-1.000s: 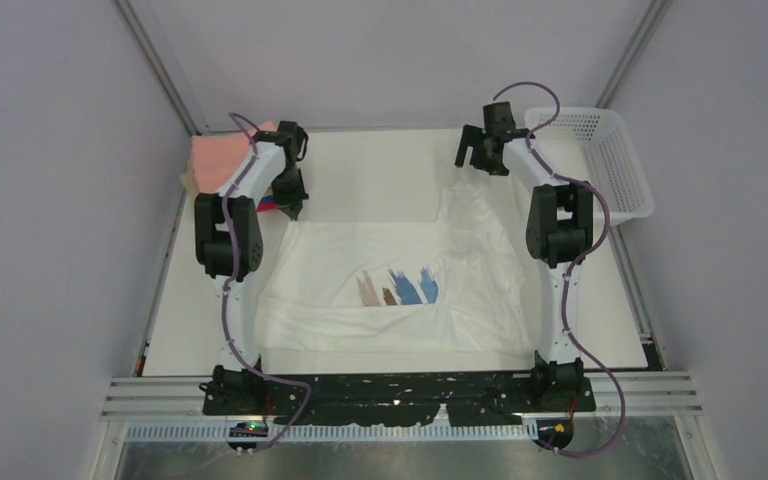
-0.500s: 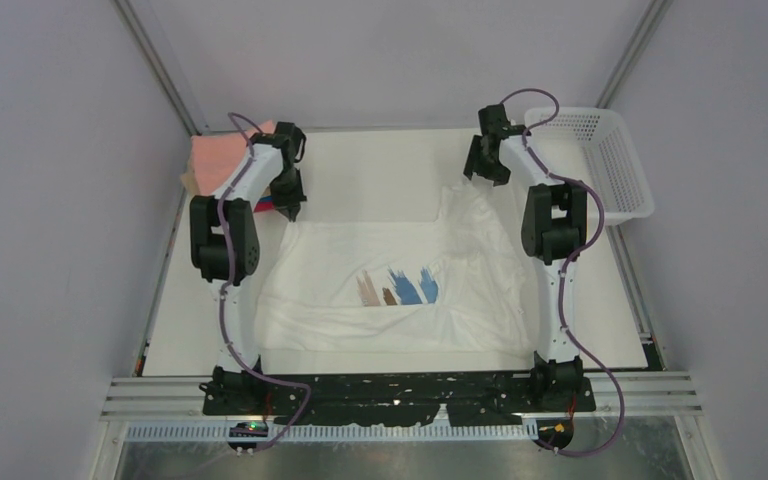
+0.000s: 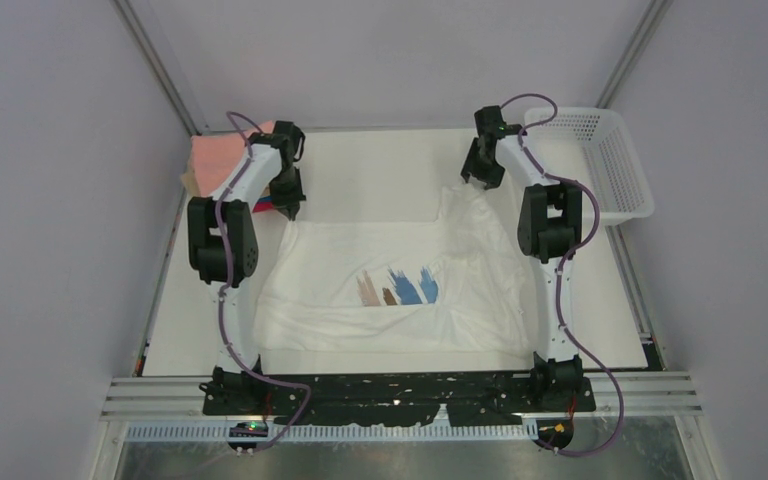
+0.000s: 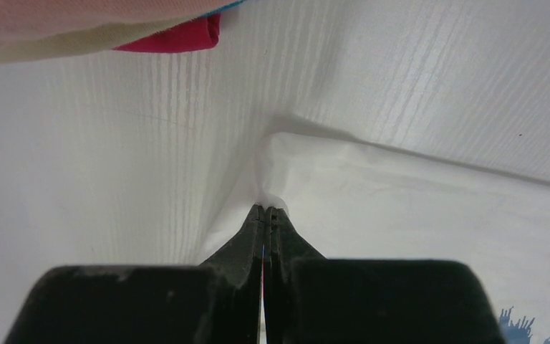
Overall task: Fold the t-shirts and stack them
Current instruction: Grab the side of the flattened tshirt furthest away from the robot with both arms, then fold the other side of the tshirt into a rectangle
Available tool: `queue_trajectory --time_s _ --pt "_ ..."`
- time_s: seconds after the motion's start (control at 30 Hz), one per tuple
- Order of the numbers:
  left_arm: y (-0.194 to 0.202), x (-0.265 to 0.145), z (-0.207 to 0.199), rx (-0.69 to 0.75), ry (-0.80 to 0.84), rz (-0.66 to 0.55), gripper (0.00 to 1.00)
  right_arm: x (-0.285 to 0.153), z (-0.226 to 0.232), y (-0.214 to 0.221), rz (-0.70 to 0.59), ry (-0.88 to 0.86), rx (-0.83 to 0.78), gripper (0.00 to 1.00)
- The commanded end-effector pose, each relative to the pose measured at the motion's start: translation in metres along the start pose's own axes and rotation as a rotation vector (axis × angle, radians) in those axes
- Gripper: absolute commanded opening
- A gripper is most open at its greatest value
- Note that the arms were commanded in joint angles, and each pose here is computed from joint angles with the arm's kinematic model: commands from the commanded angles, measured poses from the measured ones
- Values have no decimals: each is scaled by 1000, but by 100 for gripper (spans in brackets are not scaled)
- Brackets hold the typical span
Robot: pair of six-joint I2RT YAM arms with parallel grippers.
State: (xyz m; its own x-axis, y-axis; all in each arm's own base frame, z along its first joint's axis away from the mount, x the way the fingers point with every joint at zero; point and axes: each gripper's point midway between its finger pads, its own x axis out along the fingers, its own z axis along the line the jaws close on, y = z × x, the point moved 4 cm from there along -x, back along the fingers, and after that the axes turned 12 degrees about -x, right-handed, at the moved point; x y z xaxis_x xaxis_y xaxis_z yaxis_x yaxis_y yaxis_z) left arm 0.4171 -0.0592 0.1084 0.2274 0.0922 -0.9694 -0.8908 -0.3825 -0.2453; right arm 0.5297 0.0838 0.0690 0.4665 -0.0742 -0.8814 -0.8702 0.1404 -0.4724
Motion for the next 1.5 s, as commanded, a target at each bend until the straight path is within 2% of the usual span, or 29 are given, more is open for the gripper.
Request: queue_trajectory --time_s 0.0,0.1,0.2,0.23,0.3,0.4,0.6,0.97,1.1,1.3,1.37,1.47 --pt "-9 -27 -1 3 61 -71 0 3 7 11 22 -15 48 54" --pt "-9 -28 0 6 56 -74 0 6 8 12 16 -23 57 43" --pt "-10 -31 1 10 56 -83 0 6 7 10 13 -13 55 27" --pt "-11 -32 1 10 55 -85 0 3 7 8 6 -11 55 24" --pt "-12 -34 2 18 50 -93 0 -4 5 0 -27 3 52 15" --pt "-14 -38 4 27 48 -111 0 -26 3 -25 -130 4 14 7" --pt "-9 -44 10 59 56 -144 0 -65 6 -36 -251 -54 -72 6" --pt "12 -48 29 77 37 -188 0 -113 3 0 -311 -54 -136 6" --pt "19 -57 39 104 41 -243 0 -133 2 14 -336 -47 -162 6" --pt "4 -75 49 266 -3 -347 0 -160 -9 35 -366 -33 -169 6" --pt "-8 -75 45 365 3 -377 0 -166 -11 38 -374 -35 -170 6" --pt "-12 -66 34 553 71 -357 0 -171 -13 41 -381 -38 -181 6"
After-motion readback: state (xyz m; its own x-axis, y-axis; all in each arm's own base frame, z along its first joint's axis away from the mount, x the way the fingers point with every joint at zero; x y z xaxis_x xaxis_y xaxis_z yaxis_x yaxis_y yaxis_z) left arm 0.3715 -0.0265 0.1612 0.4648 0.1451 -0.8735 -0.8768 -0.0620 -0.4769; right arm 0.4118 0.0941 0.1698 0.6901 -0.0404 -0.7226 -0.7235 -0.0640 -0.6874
